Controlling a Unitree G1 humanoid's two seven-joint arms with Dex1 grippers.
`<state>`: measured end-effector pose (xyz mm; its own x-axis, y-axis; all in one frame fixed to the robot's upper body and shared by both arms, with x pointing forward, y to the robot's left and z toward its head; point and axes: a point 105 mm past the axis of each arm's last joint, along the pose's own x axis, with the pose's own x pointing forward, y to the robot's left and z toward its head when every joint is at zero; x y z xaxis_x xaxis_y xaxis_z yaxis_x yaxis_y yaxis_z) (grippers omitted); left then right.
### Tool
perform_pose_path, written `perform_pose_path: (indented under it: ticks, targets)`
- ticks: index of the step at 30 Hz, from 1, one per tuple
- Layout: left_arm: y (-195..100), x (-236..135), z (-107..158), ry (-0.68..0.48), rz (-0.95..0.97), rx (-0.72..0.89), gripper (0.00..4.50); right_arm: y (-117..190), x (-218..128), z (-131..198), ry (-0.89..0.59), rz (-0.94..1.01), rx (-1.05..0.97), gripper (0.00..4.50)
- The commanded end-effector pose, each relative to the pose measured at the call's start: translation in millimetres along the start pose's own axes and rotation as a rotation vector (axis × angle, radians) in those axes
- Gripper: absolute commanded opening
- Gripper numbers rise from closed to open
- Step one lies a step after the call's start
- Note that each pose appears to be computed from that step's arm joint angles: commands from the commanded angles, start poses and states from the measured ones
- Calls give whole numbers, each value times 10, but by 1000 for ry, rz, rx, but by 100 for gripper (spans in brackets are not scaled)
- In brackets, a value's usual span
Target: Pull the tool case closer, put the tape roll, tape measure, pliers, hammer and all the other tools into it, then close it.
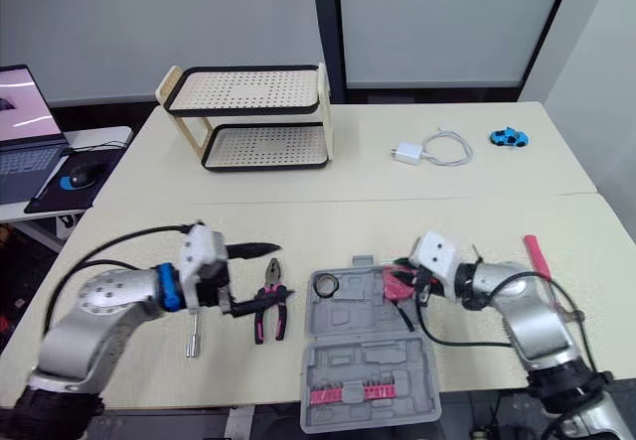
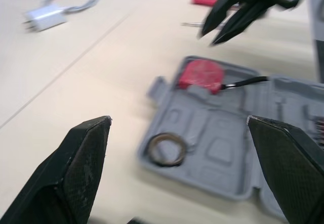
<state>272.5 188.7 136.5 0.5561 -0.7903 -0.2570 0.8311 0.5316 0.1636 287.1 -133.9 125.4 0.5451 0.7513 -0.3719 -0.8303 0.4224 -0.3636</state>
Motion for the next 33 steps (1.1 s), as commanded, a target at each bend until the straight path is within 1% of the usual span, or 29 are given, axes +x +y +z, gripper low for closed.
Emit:
perform_pose_path:
  ticks: [1, 4, 5, 9, 14, 18, 21, 24, 29, 33]
  targets:
    - [294, -458, -73, 40, 188, -37, 450, -51, -367, 112, 12, -54, -59, 100]
    - [397, -859, -277, 129, 288, -73, 450, -128, -756, 9, 105, -125, -89, 100]
    - [401, -940, -327, 150, 302, -81, 450, -146, -846, -14, 127, -143, -96, 100]
    - [428, -1357, -622, 248, 419, -145, 450, -221, -1385, -164, 243, -211, -51, 100]
    - [417, -1675, -858, 287, 538, -229, 450, -238, -1986, -413, 389, -306, 12, 100]
    - [350, -1745, -973, 297, 568, -286, 450, -246, -2335, -661, 477, -380, 70, 100]
    - [315, -1789, -1047, 307, 592, -321, 450, -192, -2493, -826, 522, -397, 119, 158]
    - [273, -1821, -1104, 318, 610, -351, 450, -156, -2582, -926, 547, -406, 153, 263]
    - [219, -1843, -1153, 330, 617, -375, 450, -161, -2623, -965, 553, -411, 170, 446]
    - [197, -1832, -1165, 330, 617, -380, 450, -151, -2645, -992, 564, -406, 172, 448]
